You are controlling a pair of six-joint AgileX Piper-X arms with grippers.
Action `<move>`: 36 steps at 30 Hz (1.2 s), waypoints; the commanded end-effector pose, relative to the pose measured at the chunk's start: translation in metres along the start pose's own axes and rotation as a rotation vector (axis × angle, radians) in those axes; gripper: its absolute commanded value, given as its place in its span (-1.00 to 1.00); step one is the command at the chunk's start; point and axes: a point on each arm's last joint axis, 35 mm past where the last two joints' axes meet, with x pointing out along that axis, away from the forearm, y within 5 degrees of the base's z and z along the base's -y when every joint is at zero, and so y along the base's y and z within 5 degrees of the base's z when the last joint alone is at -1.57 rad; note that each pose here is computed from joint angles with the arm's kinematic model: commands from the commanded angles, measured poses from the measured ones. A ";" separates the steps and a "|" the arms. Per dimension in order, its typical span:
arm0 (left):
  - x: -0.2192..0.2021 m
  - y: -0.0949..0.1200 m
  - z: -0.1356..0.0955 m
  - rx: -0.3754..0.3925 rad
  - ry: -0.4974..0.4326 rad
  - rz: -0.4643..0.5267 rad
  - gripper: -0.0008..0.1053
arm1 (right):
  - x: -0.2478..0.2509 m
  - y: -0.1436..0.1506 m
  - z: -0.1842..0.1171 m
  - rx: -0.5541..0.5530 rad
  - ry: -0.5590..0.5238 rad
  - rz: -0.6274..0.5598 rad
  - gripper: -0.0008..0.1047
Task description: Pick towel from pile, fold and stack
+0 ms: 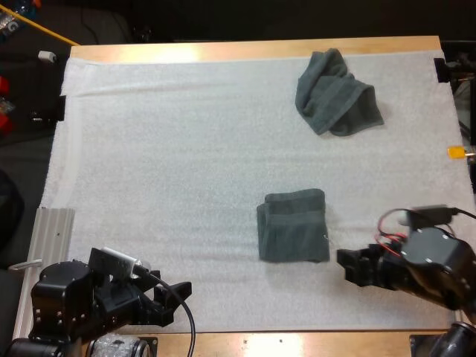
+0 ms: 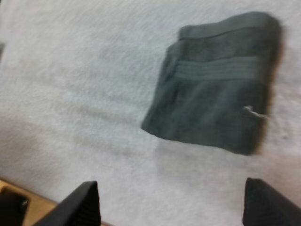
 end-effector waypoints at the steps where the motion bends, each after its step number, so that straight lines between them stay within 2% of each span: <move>1: -0.002 -0.002 0.001 0.004 -0.014 -0.011 0.31 | -0.007 -0.004 -0.003 0.004 -0.013 -0.036 0.19; 5: -0.002 -0.002 0.002 0.010 -0.022 -0.014 0.31 | -0.017 -0.008 -0.007 0.005 -0.059 -0.080 0.19; 10: 0.004 0.001 0.005 0.024 -0.045 -0.022 0.31 | -0.016 -0.008 -0.006 0.005 -0.060 -0.091 0.19; 19: 0.028 0.015 0.018 -0.044 -0.111 -0.051 0.31 | -0.016 -0.008 -0.006 0.002 -0.060 -0.091 0.19; 30: 0.068 0.030 0.048 -0.128 0.010 -0.088 0.31 | -0.016 -0.008 -0.006 0.002 -0.060 -0.091 0.19; 36: 0.105 0.031 0.061 -0.142 0.141 -0.121 0.31 | -0.016 -0.008 -0.006 0.004 -0.060 -0.091 0.19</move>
